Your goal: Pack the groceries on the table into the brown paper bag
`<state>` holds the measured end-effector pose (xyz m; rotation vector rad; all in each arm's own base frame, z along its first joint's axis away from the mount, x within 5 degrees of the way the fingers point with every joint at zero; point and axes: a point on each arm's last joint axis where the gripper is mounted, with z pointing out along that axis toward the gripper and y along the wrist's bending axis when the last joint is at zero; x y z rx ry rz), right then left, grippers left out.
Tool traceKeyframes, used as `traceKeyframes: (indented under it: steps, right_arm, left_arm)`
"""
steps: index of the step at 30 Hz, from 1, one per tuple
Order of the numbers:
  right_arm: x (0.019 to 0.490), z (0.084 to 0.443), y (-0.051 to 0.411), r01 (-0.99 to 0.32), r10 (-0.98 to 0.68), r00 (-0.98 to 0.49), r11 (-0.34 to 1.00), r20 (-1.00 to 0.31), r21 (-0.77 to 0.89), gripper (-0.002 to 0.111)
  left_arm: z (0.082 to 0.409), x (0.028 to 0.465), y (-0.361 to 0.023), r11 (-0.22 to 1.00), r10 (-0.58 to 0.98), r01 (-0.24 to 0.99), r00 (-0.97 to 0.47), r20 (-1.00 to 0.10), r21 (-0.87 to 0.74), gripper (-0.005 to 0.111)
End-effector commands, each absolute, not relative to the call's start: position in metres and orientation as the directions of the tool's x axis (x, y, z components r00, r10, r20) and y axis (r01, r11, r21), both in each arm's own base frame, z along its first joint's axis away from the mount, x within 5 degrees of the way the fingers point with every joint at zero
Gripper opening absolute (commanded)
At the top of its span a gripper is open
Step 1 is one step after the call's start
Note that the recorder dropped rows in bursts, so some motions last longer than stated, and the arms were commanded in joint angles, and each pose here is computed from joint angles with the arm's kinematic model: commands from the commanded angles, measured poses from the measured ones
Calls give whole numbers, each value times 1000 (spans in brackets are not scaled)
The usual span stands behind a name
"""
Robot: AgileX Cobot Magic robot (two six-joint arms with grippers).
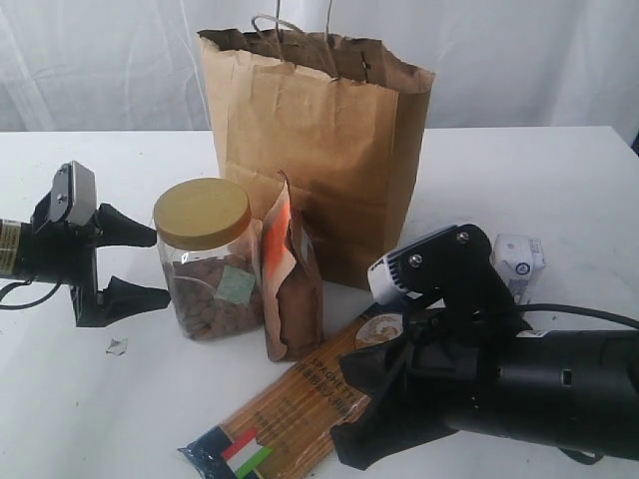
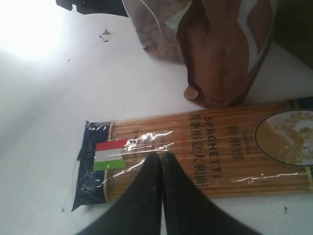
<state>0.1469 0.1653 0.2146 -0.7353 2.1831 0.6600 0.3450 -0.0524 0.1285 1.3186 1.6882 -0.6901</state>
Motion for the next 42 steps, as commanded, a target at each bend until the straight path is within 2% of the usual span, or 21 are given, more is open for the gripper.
traceKeyframes:
  steps: [1,20,28,42]
  right_arm:
    - [146,215,164,-670,-294,-574,705,-764,233,0]
    - [146,215,164,-679,-304,-564,700,-768,221,0]
    - [146,215,164,-679,-304,-564,700,-768,221,0]
    - [144,215,165,-687,-309,-567,689,-764,231,0]
  left_arm:
    - [131,334,-56,286,466,957,-89,-880,54,105]
    - [136,325,-69,245,471,967,-59,-880,66,105]
    - [140,328,-79,293,421,955,-87,-903,45,105]
    - [139,327,-79,295,420,955,-111,-901,20,105]
